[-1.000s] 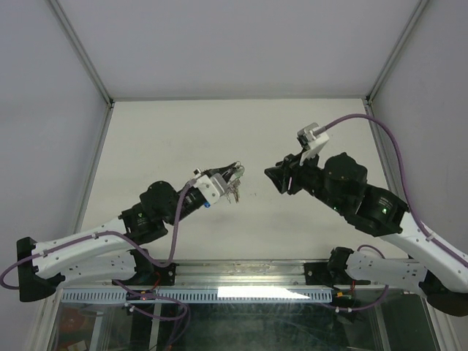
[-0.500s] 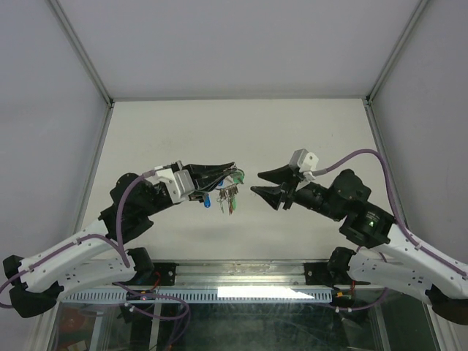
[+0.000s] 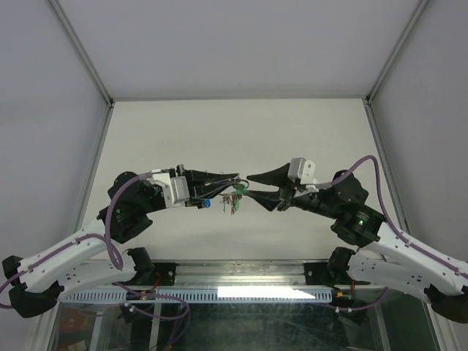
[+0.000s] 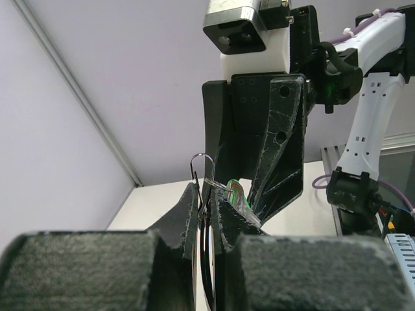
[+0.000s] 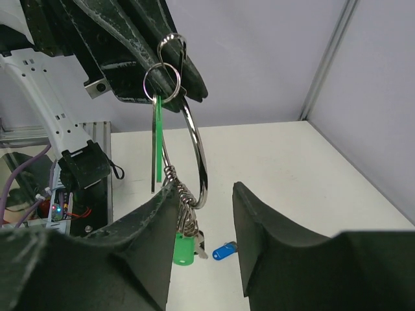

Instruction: Put the keys on the keyring

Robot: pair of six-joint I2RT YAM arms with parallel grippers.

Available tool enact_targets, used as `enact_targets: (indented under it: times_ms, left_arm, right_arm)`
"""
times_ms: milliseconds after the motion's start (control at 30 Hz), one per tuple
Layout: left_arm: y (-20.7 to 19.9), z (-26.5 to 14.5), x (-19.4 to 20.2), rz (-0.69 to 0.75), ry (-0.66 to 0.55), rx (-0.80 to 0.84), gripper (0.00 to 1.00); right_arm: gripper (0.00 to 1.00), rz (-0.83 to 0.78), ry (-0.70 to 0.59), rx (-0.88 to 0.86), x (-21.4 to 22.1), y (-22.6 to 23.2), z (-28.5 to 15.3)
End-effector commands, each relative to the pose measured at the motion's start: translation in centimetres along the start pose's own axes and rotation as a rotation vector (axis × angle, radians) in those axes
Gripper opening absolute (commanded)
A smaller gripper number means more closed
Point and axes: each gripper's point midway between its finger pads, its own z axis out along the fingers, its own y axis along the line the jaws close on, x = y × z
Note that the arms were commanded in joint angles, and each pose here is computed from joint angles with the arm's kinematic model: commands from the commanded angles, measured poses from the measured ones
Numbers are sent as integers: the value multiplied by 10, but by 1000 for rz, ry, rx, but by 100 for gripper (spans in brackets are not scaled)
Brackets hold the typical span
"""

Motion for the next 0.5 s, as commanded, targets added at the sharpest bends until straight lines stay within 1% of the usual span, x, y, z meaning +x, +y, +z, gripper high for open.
enact_targets:
  times_ms: [0,133,267,333,467]
  left_arm:
    - [4,2,-37,31,-95,20,0]
    - [3,3,-37,29,-95,32,0]
    - [2,3,-38,29,-97,38,0]
    - [2,2,-36,28,-94,34,0]
    - [7,0,-38,35,-98,5,0]
  right_arm:
    - [40,-37,-91,-39,-27,4,5]
    - [36,-28,-80,-56,-23,6,10]
    - [28,-20,-76,-71,-23,8,12]
    - [22,-18,-78,-71,-25,8,12]
    - [2,-13,-69,-35,-30,3,7]
